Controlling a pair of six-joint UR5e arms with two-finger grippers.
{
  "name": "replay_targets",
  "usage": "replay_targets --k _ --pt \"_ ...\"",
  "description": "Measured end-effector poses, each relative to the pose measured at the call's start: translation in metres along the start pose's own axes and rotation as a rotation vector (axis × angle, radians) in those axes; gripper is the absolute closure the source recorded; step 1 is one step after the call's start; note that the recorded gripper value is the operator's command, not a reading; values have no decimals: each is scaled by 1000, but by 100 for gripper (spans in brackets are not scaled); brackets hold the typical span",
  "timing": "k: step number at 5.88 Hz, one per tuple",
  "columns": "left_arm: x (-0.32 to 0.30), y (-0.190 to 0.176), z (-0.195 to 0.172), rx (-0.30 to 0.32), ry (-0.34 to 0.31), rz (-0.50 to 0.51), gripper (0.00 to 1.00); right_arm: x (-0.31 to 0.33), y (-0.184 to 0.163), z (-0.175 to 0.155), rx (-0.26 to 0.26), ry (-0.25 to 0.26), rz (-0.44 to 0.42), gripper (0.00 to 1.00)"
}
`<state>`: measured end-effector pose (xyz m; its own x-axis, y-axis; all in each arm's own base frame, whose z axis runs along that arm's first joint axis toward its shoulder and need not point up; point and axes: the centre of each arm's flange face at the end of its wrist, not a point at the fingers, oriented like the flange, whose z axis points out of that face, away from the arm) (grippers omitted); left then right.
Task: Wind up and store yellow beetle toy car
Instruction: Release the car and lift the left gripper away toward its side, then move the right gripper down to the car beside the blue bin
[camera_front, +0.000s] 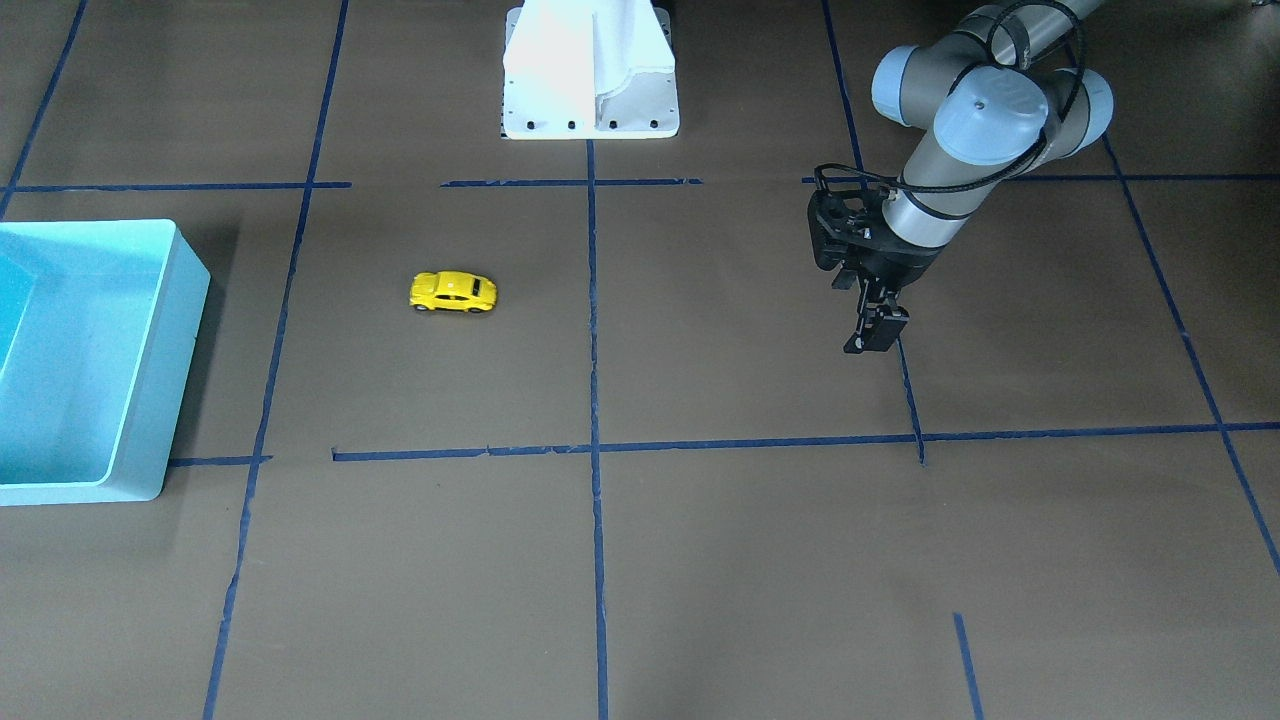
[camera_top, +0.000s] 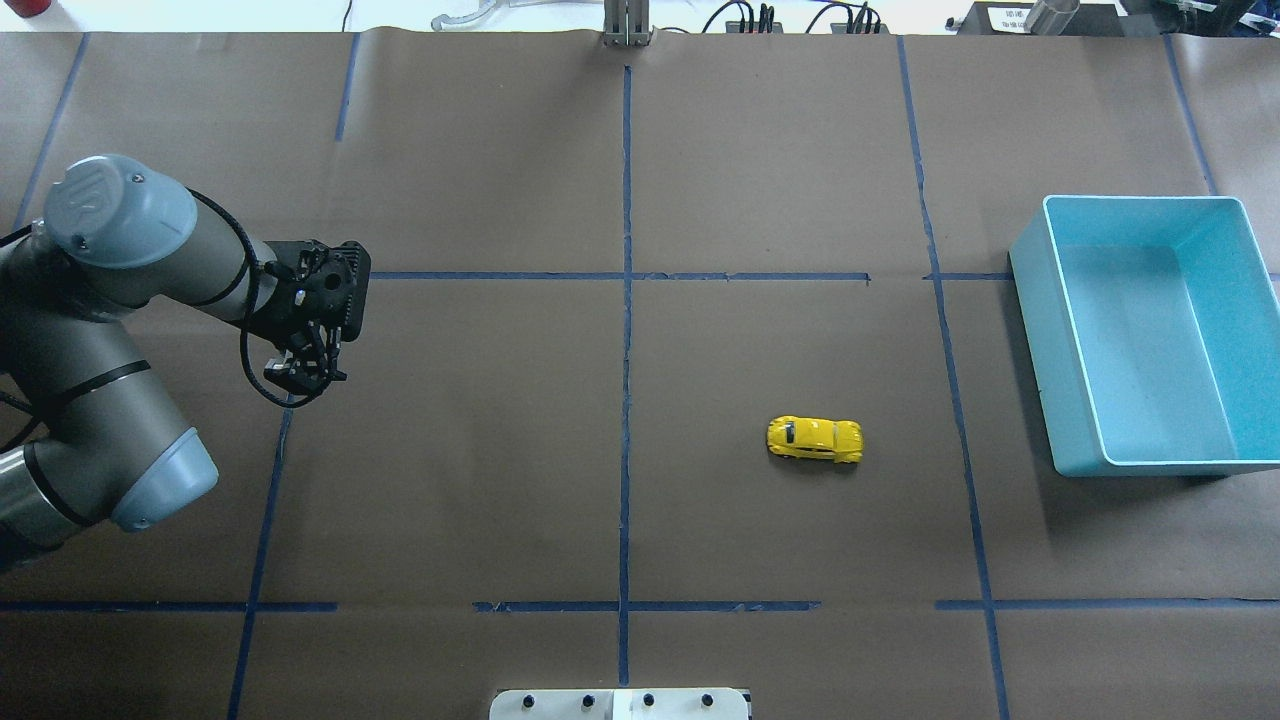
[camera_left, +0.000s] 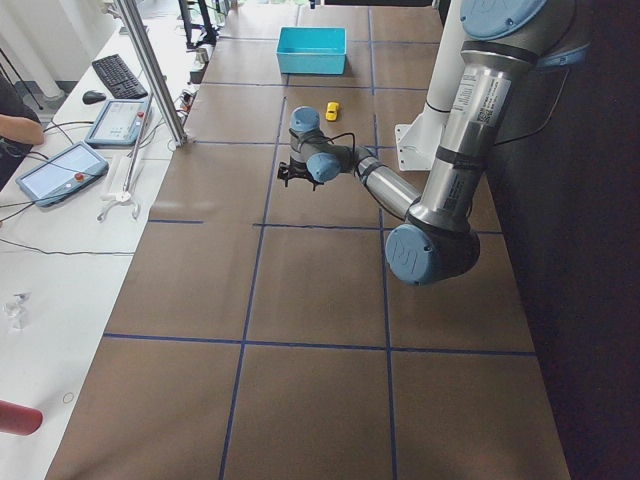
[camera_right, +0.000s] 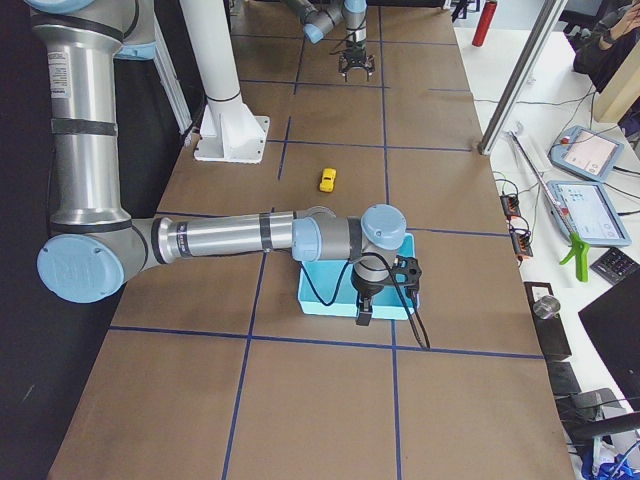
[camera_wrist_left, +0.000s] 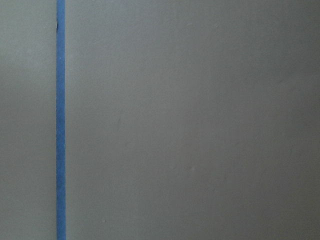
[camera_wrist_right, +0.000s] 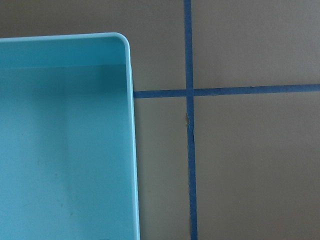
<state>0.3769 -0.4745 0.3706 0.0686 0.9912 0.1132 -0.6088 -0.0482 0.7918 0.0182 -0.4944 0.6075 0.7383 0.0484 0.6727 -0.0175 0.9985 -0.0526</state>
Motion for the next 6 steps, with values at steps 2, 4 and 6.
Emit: replay_targets --k 2,4,6 --pt "-3 81 -25 -68 -6 -100 0 -1 -2 -1 5 9 -4 0" --pt "-8 197 -73 -157 -18 -304 0 -8 -7 -4 13 23 -19 0" --pt "-13 311 -146 -179 -71 -568 0 -55 -32 -11 25 16 -96 0"
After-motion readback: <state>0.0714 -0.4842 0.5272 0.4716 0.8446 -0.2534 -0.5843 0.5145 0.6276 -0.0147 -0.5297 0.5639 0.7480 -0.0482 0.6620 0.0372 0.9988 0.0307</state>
